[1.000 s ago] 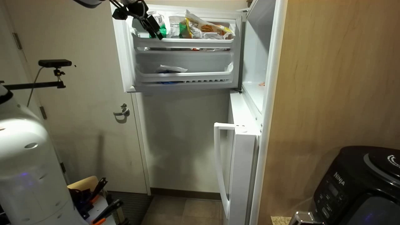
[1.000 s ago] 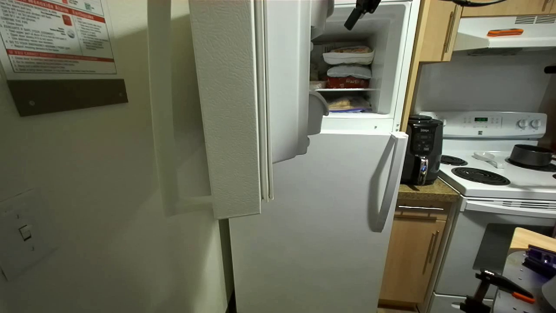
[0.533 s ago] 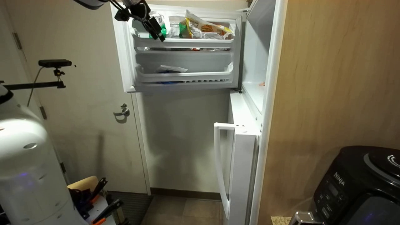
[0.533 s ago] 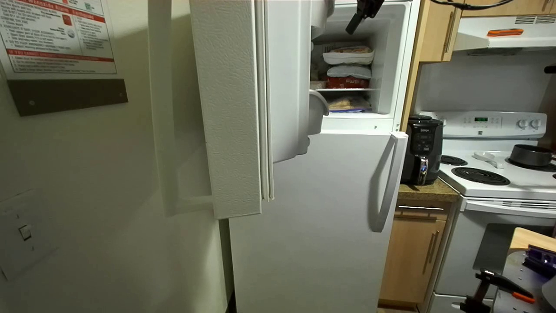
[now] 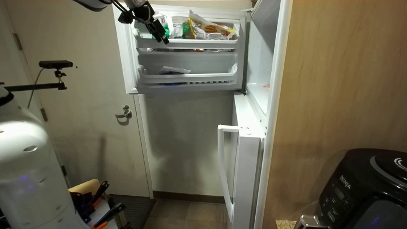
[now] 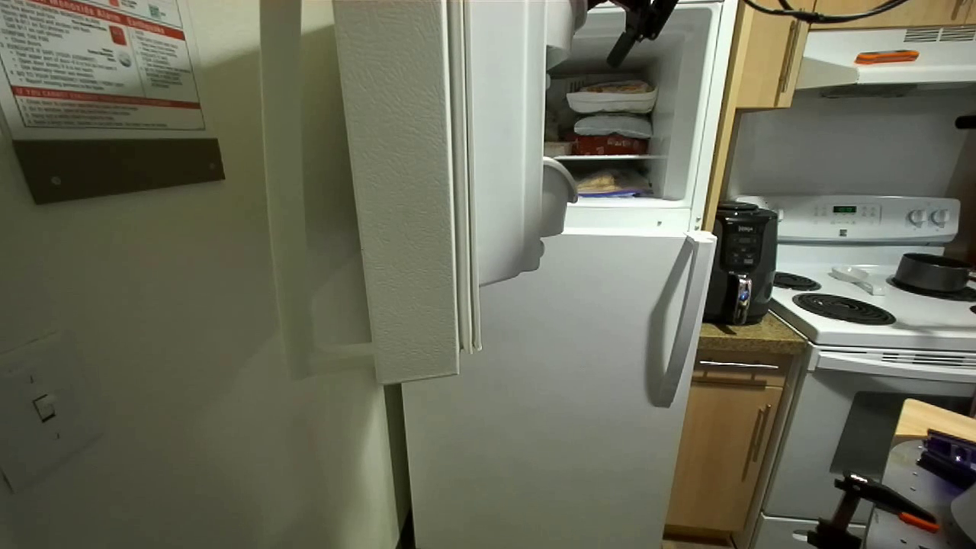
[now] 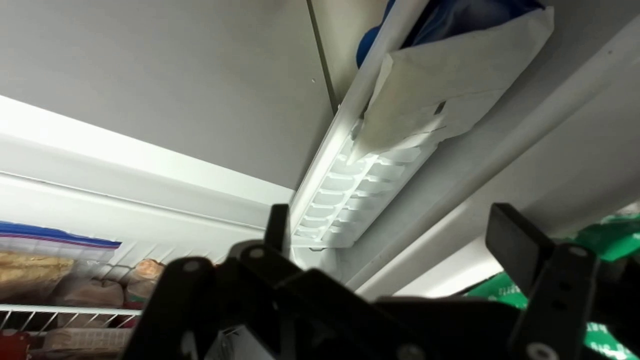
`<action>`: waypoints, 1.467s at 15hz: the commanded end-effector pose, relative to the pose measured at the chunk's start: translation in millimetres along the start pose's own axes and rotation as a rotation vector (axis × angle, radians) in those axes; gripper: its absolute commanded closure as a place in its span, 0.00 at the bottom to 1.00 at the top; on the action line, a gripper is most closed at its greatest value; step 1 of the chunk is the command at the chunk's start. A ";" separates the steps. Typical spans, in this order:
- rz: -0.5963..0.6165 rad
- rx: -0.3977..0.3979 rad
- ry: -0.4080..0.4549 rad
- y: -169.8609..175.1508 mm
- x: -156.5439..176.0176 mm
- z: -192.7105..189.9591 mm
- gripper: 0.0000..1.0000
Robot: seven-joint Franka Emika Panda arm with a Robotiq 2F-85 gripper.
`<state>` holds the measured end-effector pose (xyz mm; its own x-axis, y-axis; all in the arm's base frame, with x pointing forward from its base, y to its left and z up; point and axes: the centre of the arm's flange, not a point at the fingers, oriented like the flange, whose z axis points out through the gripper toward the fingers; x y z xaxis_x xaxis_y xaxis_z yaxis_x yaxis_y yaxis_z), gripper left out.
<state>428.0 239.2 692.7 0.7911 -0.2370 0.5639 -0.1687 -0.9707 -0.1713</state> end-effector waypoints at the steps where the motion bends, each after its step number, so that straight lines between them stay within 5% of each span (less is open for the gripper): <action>1: 0.000 0.000 0.000 0.0 0.0 0.0 0.00; 17: 0.000 0.000 0.000 0.0 0.0 0.0 0.00; 22: -0.009 0.016 0.041 1.2 -1.9 -31.5 0.00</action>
<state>423.0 241.5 701.8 0.7829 -0.2348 0.5762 -0.1596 -0.9709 -0.1788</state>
